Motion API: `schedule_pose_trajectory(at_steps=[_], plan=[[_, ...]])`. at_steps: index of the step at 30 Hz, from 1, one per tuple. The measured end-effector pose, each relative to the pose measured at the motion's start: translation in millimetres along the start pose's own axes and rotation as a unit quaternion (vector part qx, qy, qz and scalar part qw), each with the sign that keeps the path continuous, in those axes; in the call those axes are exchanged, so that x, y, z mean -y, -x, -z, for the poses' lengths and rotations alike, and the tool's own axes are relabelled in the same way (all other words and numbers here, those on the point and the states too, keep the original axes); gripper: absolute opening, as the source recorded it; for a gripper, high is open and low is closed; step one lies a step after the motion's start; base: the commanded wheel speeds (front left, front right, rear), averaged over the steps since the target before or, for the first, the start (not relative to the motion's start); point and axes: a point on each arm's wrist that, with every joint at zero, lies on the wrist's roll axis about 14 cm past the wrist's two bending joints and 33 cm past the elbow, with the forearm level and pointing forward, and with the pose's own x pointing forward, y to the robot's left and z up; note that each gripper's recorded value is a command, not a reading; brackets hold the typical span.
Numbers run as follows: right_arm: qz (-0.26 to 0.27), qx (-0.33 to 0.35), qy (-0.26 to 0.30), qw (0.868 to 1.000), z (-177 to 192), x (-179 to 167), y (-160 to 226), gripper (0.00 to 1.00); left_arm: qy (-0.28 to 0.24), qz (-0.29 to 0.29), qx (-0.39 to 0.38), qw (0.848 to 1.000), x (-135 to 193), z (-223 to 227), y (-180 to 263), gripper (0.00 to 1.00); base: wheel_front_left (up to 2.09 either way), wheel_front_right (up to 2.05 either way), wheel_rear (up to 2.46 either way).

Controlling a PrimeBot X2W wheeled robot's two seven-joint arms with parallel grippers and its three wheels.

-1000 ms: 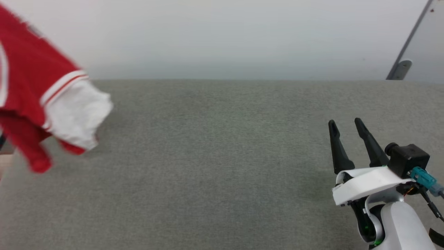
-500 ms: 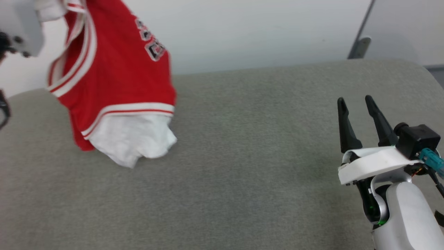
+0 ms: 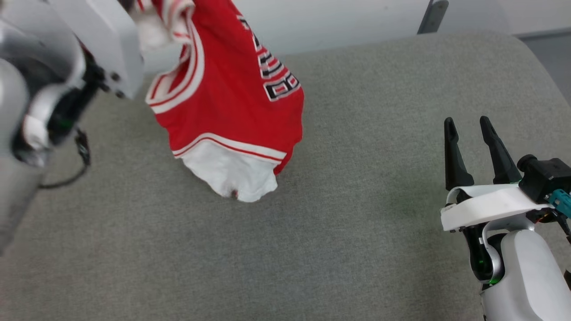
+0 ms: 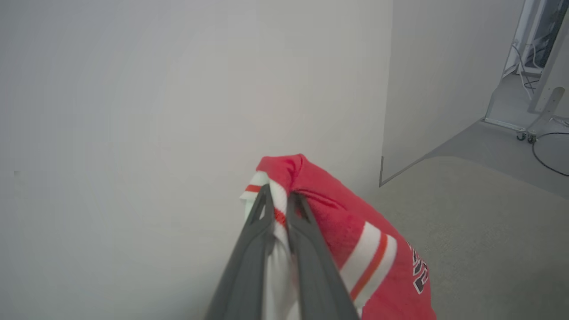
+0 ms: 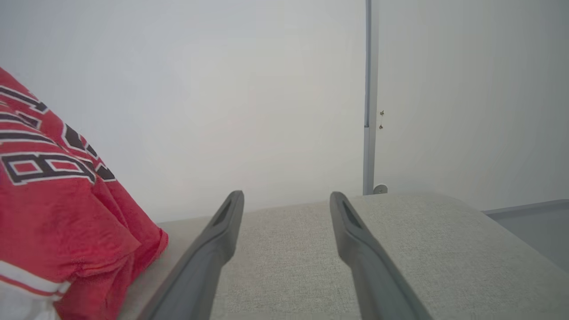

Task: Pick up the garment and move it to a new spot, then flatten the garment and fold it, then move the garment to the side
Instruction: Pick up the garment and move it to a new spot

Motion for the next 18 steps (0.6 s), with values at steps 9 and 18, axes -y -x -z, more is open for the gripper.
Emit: schedule_pose_trajectory(at_steps=[9, 18], plan=[[0.006, -0.030, -0.013, 0.999, 26, 3, 2, 1.00, 0.053, 0.038, -0.132, 0.989, 34, 128, -10, 0.00, 0.00, 0.00, 0.00], [-0.006, -0.042, -0.022, 0.999, 35, -6, 6, 1.00, 0.050, 0.067, -0.242, 0.967, 52, 217, 14, 0.00, 0.00, 0.00, 0.00]])
